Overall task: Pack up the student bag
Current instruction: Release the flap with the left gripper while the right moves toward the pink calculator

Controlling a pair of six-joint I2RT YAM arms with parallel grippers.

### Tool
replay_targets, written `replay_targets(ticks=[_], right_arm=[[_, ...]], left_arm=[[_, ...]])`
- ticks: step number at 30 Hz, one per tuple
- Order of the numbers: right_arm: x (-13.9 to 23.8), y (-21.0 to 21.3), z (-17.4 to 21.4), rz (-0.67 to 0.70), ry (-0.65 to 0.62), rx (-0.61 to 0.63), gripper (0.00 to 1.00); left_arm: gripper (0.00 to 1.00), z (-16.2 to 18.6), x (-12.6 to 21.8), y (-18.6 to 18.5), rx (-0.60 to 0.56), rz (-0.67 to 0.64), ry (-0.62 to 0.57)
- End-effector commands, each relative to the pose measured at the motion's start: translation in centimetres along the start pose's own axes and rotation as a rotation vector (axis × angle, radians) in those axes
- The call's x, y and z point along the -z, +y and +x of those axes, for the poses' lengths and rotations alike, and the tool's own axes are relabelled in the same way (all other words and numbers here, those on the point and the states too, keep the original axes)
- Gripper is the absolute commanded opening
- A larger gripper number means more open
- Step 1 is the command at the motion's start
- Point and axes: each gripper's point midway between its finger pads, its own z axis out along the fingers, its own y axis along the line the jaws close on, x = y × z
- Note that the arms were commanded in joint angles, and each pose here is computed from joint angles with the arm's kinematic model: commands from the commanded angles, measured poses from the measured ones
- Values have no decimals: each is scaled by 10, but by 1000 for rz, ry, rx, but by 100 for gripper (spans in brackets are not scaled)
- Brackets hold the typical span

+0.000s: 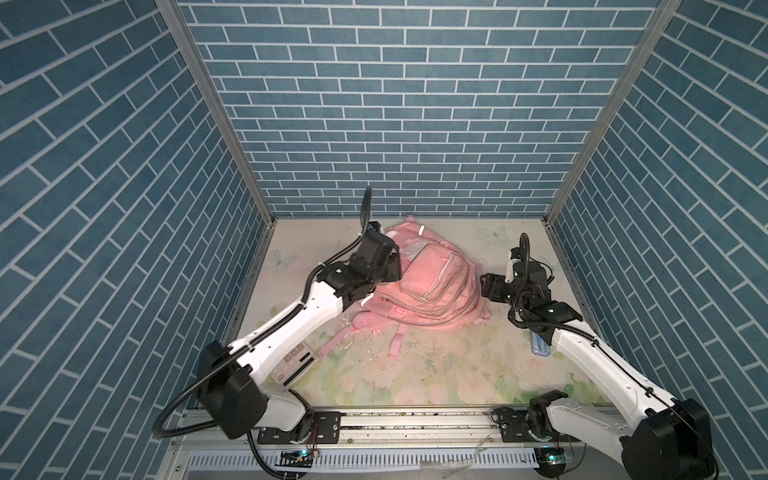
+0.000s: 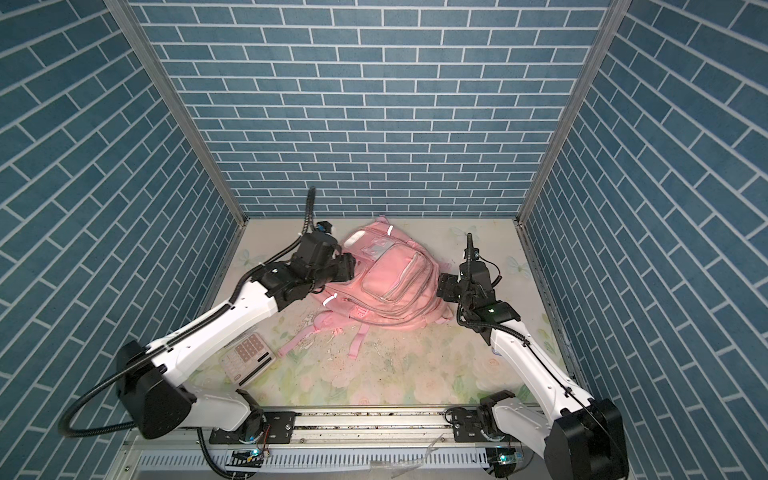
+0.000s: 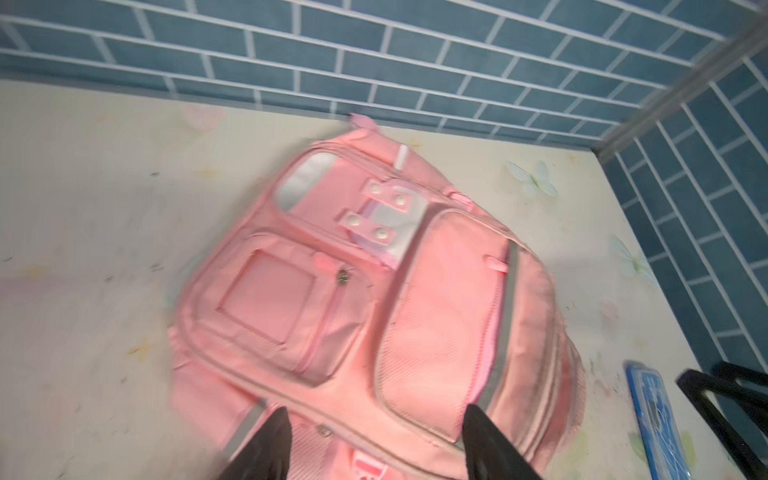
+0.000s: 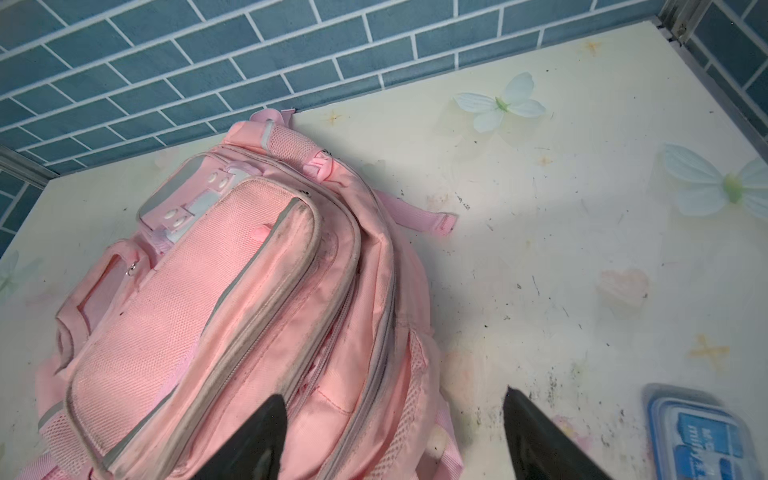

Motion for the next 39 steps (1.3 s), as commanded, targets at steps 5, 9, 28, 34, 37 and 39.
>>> replay_targets(ticks=[5,9,28,34,37,39], right_arm=[[-4,29,-7,-146,35,67,82],[-7,65,0,-339,88,48,79],[28,237,107,-1110,-108,1014,66],[8,299,149,-1173,-199,1323,60],[4,329,163,-1209,-274,1395,60],[5,344,175,-1247,-335,1453,59]], left_arm=[[68,57,9,116,325,-191,155],[69,88,17,148,439,-276,213],[70,84,26,211,760,-395,148],[70,18,15,204,655,-344,101],[70,-4,7,204,619,-310,88],[70,-14,2,201,584,-296,92]])
